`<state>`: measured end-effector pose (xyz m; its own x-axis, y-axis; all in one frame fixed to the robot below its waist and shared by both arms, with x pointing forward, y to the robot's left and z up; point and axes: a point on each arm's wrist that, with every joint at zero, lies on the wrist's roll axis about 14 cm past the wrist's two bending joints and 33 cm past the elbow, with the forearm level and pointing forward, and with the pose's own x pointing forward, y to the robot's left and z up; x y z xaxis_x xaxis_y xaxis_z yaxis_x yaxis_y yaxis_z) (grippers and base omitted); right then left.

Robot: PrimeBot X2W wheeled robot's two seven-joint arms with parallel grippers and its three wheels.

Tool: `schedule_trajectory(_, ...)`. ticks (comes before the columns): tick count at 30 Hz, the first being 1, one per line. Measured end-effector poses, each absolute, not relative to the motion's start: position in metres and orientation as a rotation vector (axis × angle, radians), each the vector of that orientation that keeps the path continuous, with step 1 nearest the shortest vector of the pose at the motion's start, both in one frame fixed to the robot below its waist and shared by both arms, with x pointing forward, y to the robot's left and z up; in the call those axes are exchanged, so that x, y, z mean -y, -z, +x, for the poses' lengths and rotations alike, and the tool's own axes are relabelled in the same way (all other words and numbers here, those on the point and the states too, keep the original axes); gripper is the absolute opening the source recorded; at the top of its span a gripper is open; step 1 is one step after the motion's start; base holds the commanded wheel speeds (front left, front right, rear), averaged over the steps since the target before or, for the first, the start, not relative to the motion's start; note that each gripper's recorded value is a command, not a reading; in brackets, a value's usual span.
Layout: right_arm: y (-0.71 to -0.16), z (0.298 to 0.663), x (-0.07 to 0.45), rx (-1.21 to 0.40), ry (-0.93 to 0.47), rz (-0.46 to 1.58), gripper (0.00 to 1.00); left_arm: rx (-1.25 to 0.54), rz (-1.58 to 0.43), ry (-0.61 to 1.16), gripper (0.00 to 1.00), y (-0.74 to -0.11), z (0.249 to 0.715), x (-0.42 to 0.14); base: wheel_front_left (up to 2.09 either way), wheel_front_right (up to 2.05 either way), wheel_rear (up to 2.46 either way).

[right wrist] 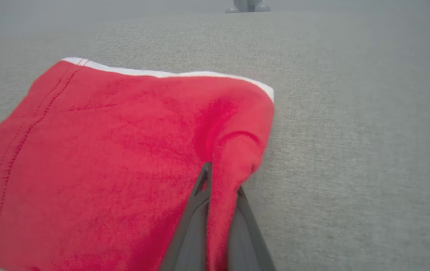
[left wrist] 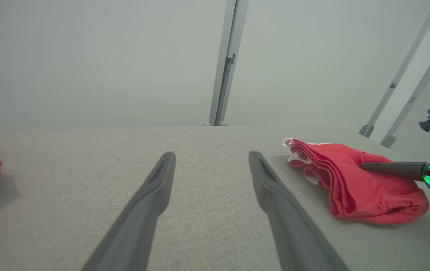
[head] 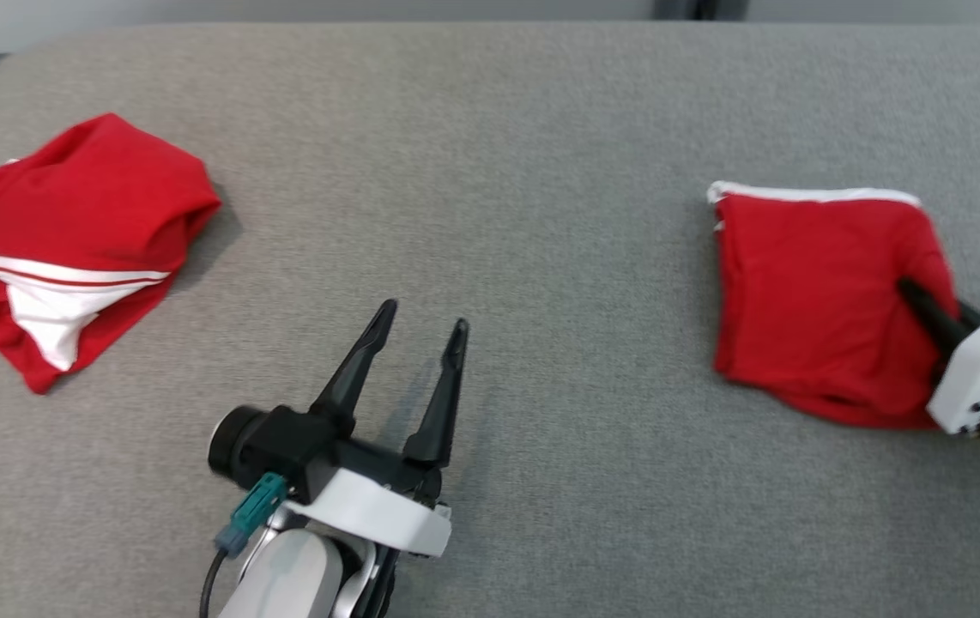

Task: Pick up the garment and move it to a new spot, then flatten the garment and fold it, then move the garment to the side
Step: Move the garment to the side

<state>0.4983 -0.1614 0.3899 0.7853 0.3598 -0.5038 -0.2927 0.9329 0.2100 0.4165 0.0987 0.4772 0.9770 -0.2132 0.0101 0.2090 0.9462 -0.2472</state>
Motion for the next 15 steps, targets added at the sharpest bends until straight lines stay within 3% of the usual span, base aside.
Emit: schedule_trajectory(15, -0.384, 0.528, 0.358, -0.632, -0.093, -0.29, 0.0, -0.025, -0.292, 0.667, 1.0, -0.446, 0.469, 0.031, 0.0, 0.0, 0.0)
